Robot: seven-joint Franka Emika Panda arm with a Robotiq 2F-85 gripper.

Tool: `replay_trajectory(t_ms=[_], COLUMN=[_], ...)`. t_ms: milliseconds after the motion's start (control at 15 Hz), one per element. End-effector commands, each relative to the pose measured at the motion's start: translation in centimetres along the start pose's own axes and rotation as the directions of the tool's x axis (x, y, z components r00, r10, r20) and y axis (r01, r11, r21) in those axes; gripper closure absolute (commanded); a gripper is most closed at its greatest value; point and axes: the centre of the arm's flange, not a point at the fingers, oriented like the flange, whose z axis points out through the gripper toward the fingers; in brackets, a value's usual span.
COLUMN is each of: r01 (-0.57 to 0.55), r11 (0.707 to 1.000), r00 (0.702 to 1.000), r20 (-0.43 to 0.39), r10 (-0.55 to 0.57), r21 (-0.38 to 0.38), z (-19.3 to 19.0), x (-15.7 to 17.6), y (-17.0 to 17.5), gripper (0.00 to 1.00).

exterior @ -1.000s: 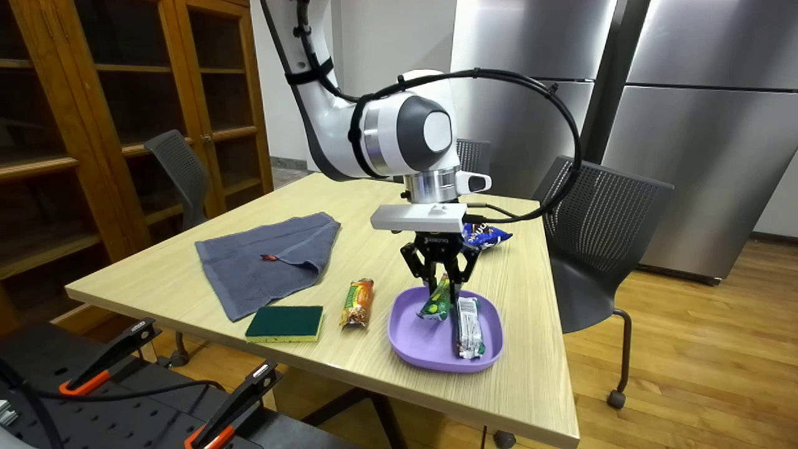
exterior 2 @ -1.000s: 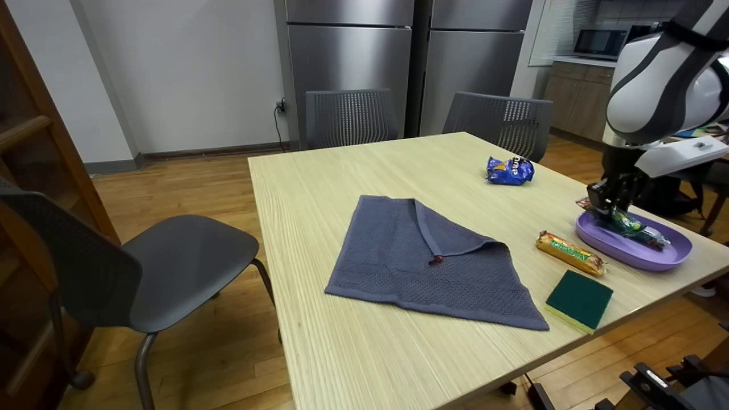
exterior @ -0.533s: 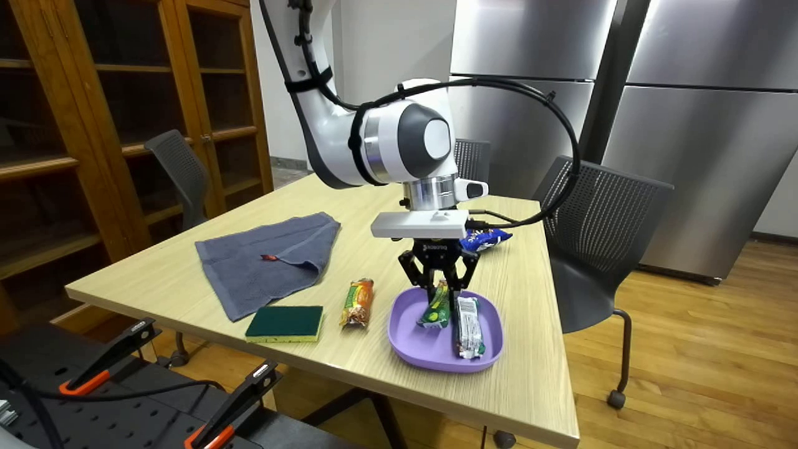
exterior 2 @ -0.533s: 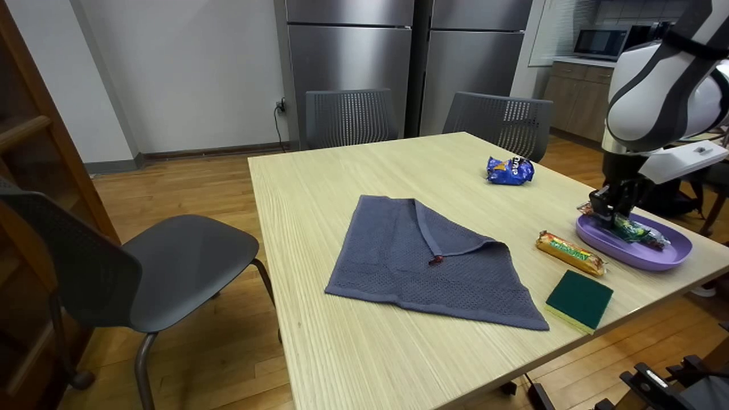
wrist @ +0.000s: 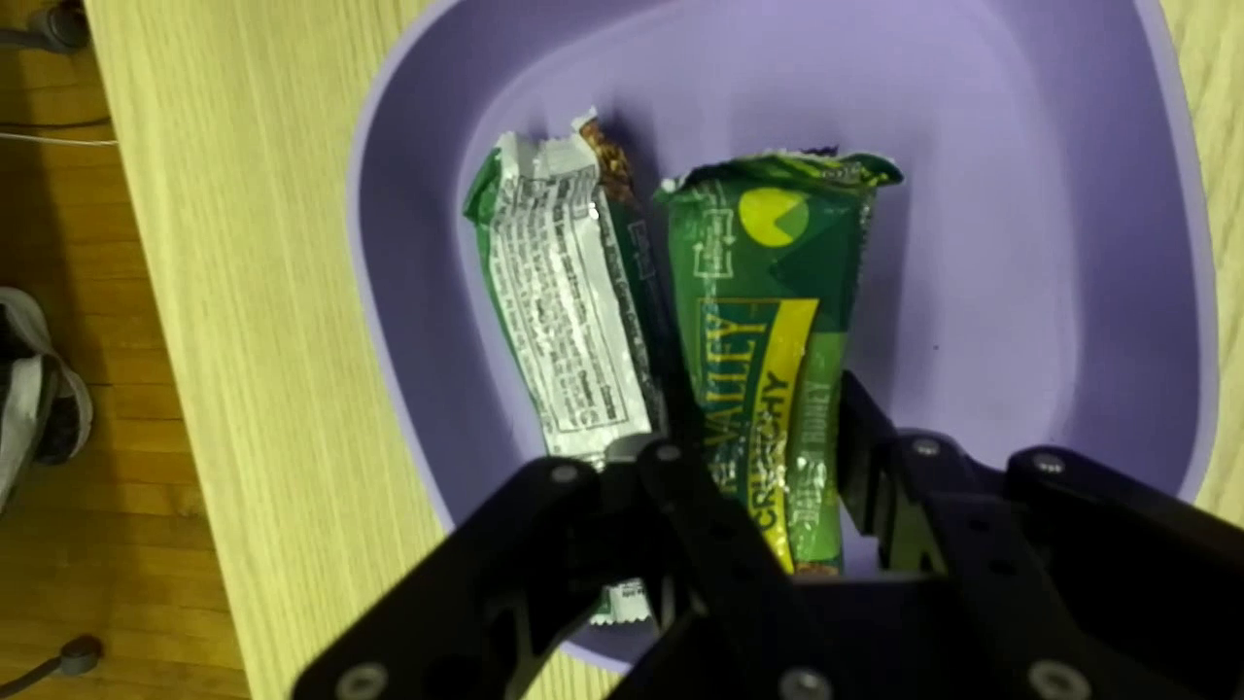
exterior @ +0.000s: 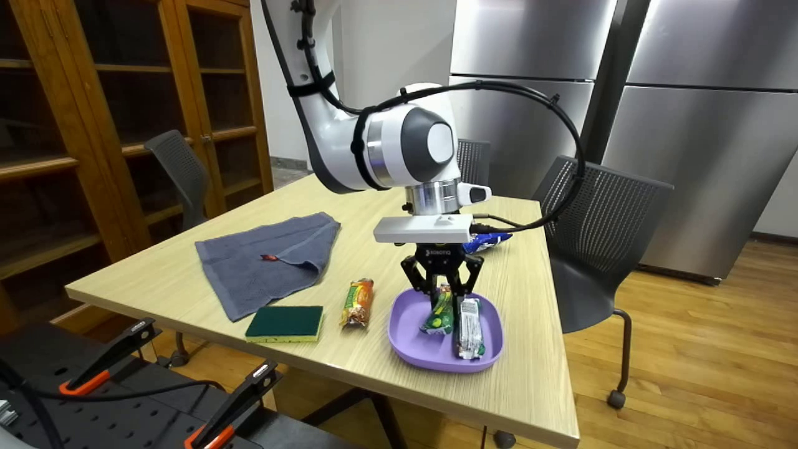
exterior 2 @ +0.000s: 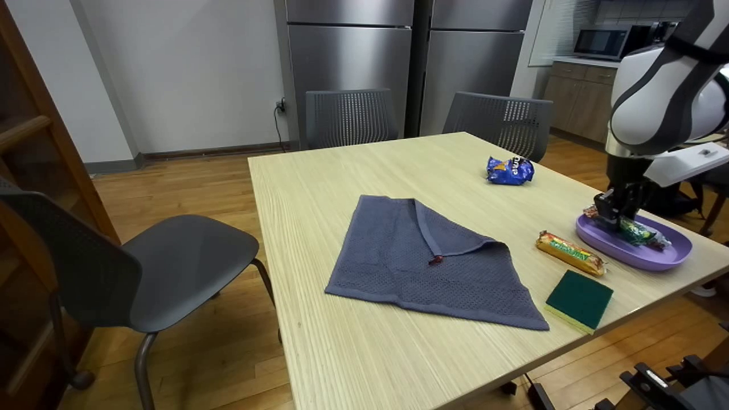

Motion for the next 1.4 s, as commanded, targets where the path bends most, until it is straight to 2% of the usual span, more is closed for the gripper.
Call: replay_trajectory(t_ms=[0,733,800,867,1000,1267,1333], r01=[0.023,0.028,0.029,0.028,0.022,0.017,0.019], r11=[1.000,0.999,0.999,0.999,1.000,1.000,1.000], r00=[1.000,0.999,0.999,0.999,1.000,1.000,1.000], r20=[0.006,0.021,0.021,0.019,0.019,0.009,0.006], r10=[-0.023,-0.028,-0.028,-0.027,-0.022,-0.017,-0.019], r21=[-0.020,-0.020,-0.020,-0.021,-0.006,0.009,0.013], z=[0.1,0.5,0.5,0.4,0.0,-0.7,-0.9], x=[-0.7,-0.7,-0.7,-0.8,-1.0,-1.0,-1.0], y=[0.8,0.9,0.9,0.9,0.9,1.1,1.1], gripper=[0.89,0.89,0.80,0.39,0.31,0.02,0.00])
